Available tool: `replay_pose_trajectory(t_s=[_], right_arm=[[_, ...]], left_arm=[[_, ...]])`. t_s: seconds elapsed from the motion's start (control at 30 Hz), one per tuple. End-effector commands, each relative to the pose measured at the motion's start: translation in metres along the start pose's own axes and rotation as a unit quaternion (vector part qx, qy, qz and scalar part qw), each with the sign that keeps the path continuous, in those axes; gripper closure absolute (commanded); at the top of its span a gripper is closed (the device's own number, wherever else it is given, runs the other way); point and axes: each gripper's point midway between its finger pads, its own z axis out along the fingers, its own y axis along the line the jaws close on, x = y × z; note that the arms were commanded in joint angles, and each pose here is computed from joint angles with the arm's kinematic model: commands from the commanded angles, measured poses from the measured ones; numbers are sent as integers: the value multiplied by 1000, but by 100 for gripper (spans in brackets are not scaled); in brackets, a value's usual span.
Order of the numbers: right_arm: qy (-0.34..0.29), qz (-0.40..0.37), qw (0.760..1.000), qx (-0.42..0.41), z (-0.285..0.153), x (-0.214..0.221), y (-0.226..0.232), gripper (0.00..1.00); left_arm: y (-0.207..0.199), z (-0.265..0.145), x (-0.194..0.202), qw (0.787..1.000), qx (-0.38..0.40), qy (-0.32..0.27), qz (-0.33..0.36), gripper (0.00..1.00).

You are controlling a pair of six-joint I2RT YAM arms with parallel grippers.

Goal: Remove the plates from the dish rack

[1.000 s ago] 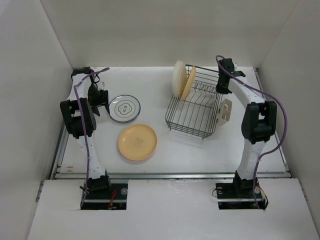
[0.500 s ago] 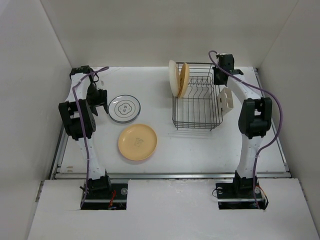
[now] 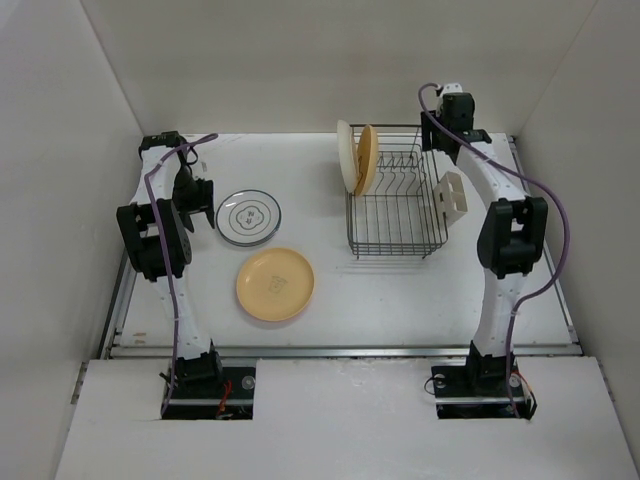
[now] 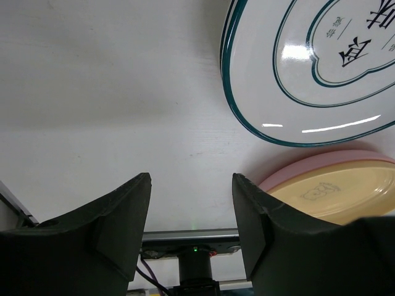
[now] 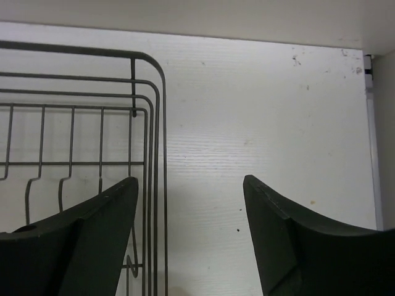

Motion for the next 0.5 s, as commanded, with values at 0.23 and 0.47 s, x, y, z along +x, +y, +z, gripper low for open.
replay_pose_trajectory(t_s=[0.23, 0.47], right_arm=[[-162, 45, 985, -44, -145, -123, 55, 25], [-90, 72, 992, -60, -139, -86, 135, 22]], left_arm=[[-4, -31, 8, 1000, -1, -26, 4, 48], [-6, -45, 4, 999, -2, -50, 2, 48]])
